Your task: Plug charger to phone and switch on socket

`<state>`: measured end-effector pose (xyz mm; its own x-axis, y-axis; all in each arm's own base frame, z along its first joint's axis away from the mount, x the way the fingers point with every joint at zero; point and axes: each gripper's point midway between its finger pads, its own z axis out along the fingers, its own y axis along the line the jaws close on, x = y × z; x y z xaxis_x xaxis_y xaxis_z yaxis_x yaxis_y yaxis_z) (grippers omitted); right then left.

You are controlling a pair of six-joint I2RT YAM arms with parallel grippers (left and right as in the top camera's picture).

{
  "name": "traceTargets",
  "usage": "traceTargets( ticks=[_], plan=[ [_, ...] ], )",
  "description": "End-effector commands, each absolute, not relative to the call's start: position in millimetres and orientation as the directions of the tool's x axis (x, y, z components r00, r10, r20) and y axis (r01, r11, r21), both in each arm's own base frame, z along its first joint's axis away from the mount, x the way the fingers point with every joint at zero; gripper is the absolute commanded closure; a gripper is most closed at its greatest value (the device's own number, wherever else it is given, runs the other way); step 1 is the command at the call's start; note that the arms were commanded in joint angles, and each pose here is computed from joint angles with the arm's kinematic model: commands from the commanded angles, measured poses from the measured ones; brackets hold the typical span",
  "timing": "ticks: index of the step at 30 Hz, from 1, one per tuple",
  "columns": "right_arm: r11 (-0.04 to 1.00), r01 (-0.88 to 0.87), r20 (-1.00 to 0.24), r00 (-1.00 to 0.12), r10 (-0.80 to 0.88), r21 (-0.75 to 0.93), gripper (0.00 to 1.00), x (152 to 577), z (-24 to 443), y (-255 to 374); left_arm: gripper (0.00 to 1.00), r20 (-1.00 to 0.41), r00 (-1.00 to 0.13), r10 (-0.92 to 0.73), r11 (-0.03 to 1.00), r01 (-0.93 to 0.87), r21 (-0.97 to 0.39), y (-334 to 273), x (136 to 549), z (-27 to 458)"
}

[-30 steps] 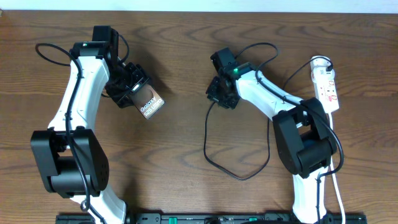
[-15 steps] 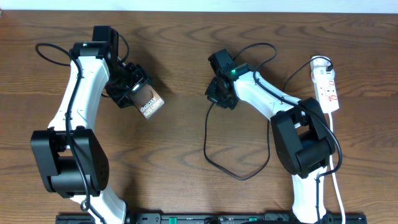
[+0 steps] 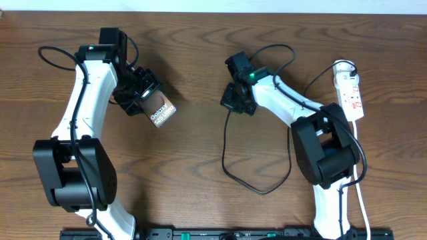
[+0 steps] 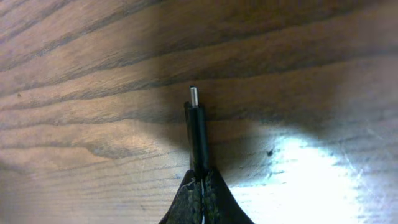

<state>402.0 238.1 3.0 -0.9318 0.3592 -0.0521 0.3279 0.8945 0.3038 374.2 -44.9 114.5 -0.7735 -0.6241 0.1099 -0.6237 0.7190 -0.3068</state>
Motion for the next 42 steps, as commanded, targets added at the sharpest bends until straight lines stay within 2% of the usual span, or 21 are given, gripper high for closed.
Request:
traceTargets(
  ticks=[1, 4, 9, 11, 15, 22, 35, 42],
  plan=[
    [0.918, 0.109, -0.072, -0.986, 0.147, 0.38, 0.99, 407.6, 14.0, 231.1, 0.39, 0.076, -0.779, -0.623, 0.714, -0.605, -0.353, -46.9, 381.3, 134.0],
    [0.866, -0.006, -0.08, -0.996, 0.04, 0.5, 0.99, 404.1, 44.2, 232.3, 0.39, 0.076, -0.779, -0.622, 0.714, -0.605, -0.352, -46.9, 381.2, 134.0],
    [0.673, -0.299, -0.234, -0.954, -0.189, 0.676, 0.99, 385.9, 115.6, 239.4, 0.39, 0.082, -0.779, -0.622, 0.714, -0.607, -0.348, -47.0, 379.5, 133.8],
    [0.616, -0.378, -0.289, -0.926, -0.243, 0.691, 0.99, 373.7, 139.0, 237.3, 0.39, 0.084, -0.78, -0.62, 0.716, -0.606, -0.346, -47.1, 378.6, 133.6],
    [0.583, -0.463, -0.35, -0.886, -0.303, 0.668, 0.99, 354.2, 167.2, 232.0, 0.39, 0.084, -0.78, -0.62, 0.716, -0.606, -0.346, -47.1, 378.6, 133.6],
    [0.501, -0.528, -0.402, -0.849, -0.344, 0.686, 0.99, 337.2, 189.0, 236.2, 0.39, 0.084, -0.78, -0.62, 0.716, -0.606, -0.346, -47.1, 378.5, 133.5],
    [0.496, -0.513, -0.383, -0.857, -0.346, 0.701, 0.99, 333.6, 172.9, 236.2, 0.39, 0.109, -0.782, -0.613, 0.707, -0.605, -0.367, -52.6, 376.8, 135.3],
    [0.709, -0.334, -0.275, -0.94, -0.202, 0.621, 0.99, 350.5, 106.3, 214.3, 0.39, 0.11, -0.782, -0.613, 0.707, -0.605, -0.366, -52.6, 376.7, 135.3]
  ],
)
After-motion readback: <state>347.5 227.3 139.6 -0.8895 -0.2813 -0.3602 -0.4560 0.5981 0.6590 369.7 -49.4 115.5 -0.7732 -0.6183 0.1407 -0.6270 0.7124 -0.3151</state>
